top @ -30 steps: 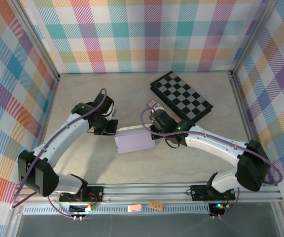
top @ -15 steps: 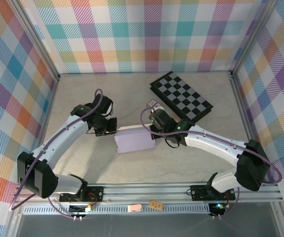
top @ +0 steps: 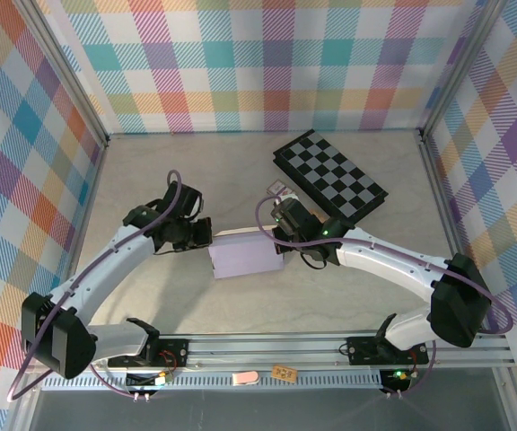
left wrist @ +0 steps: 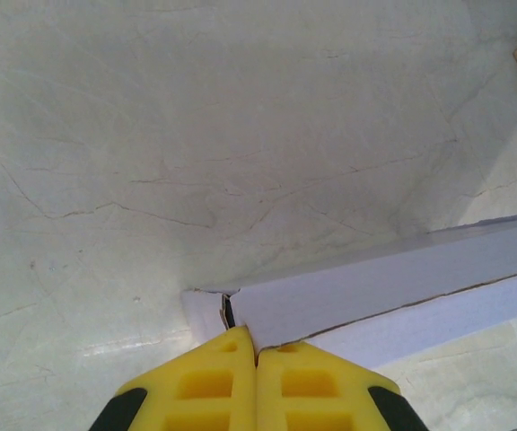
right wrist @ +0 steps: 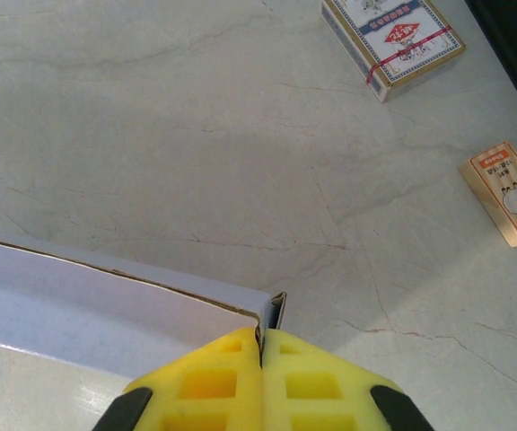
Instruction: Fold the paper box
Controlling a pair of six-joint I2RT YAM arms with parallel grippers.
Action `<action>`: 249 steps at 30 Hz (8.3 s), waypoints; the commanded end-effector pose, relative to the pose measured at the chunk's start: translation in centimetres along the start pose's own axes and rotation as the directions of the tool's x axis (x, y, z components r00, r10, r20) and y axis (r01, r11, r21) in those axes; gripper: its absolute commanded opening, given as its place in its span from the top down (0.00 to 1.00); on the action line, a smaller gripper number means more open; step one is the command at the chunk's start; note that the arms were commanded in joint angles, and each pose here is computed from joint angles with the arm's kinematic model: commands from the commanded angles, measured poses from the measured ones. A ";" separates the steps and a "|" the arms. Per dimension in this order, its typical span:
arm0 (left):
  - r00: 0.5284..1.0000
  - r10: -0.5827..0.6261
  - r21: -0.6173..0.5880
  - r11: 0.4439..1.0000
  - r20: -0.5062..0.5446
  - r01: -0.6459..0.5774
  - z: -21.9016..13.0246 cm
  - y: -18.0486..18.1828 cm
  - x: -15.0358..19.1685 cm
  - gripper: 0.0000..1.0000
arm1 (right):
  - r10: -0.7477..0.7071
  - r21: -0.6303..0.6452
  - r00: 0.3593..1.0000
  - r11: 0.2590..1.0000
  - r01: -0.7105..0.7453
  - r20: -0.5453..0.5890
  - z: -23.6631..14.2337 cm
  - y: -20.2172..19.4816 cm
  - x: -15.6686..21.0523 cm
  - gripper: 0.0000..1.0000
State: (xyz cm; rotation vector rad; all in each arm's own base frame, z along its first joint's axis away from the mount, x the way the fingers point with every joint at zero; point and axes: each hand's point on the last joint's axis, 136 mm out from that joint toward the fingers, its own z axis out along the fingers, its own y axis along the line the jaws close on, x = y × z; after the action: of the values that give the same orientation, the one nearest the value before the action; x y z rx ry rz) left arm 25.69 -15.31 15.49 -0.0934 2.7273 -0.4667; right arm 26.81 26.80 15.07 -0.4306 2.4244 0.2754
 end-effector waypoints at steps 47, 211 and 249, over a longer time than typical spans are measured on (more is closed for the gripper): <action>0.937 0.324 -0.277 0.920 0.134 -0.278 2.7 1.0 8.4 1.00 | 0.245 -0.232 0.913 0.916 -0.329 -0.327 -6.1 3.3 4.9 0.40; 0.183 -0.979 0.186 0.165 -0.085 0.969 4.9 0.2 10.8 1.00 | 0.900 0.429 0.043 0.249 -0.868 -0.434 -2.1 -3.4 16.1 1.00; 0.349 -0.929 0.232 0.315 -0.125 0.920 3.6 -4.5 8.8 1.00 | 0.967 0.327 -0.070 0.014 -0.945 -0.245 -1.8 1.7 4.3 0.17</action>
State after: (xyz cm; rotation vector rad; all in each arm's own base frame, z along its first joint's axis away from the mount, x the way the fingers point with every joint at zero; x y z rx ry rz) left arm 21.38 -22.41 14.27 -1.5511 2.1044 -1.2426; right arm 21.28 26.74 14.14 1.5939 2.6835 0.8213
